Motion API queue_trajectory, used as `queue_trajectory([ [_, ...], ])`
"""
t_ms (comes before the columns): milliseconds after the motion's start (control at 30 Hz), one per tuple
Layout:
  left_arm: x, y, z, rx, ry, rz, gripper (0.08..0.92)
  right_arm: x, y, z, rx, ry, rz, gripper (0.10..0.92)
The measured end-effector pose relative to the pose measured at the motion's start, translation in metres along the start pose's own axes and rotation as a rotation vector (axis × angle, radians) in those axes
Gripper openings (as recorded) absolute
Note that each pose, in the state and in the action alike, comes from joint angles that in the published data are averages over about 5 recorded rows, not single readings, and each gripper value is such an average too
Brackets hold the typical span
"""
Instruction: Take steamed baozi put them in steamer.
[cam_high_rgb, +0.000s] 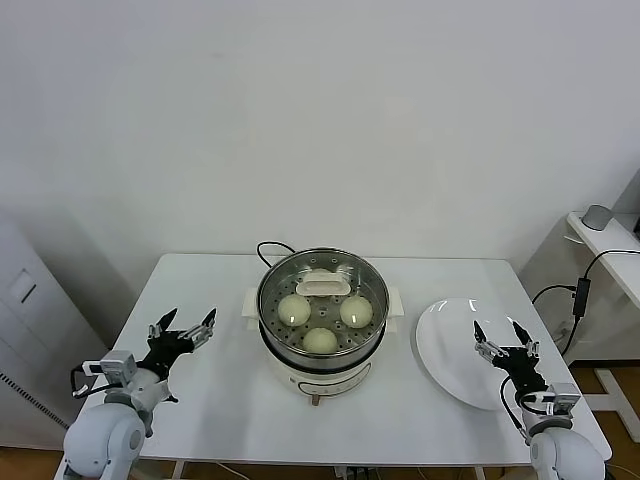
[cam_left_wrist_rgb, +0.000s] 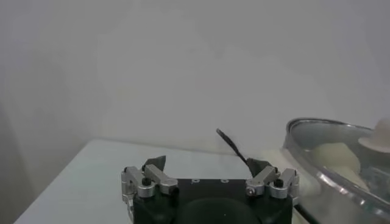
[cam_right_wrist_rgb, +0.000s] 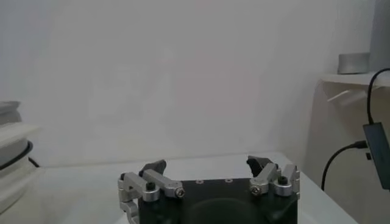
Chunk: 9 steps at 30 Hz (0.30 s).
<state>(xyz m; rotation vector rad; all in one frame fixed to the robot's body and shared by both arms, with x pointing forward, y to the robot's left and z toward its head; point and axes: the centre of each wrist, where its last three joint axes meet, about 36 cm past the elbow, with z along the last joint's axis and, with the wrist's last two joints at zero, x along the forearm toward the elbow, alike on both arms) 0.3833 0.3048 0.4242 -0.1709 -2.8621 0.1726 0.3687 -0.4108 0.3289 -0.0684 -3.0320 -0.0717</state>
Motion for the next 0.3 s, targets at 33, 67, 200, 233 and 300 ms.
queue_trajectory([
  [33,-0.0004,0.0003,0.0008,-0.002,0.002,-0.003,0.823,-0.0001,0.0000,-0.0001,0.001,0.001,0.000,0.823],
  [67,-0.0007,0.0007,0.0016,-0.003,0.005,-0.007,0.823,-0.0002,-0.0001,-0.0001,0.003,0.002,0.000,0.823],
  [200,-0.0019,0.0018,0.0047,-0.011,0.013,-0.017,0.823,0.0000,0.0000,0.0000,0.009,0.007,-0.003,0.823],
  [233,-0.0021,0.0020,0.0053,-0.013,0.014,-0.019,0.823,0.0000,0.0001,0.0002,0.010,0.008,-0.004,0.823],
  [300,-0.0024,0.0021,0.0060,-0.015,0.015,-0.021,0.823,0.0001,0.0003,0.0004,0.011,0.009,-0.005,0.823],
])
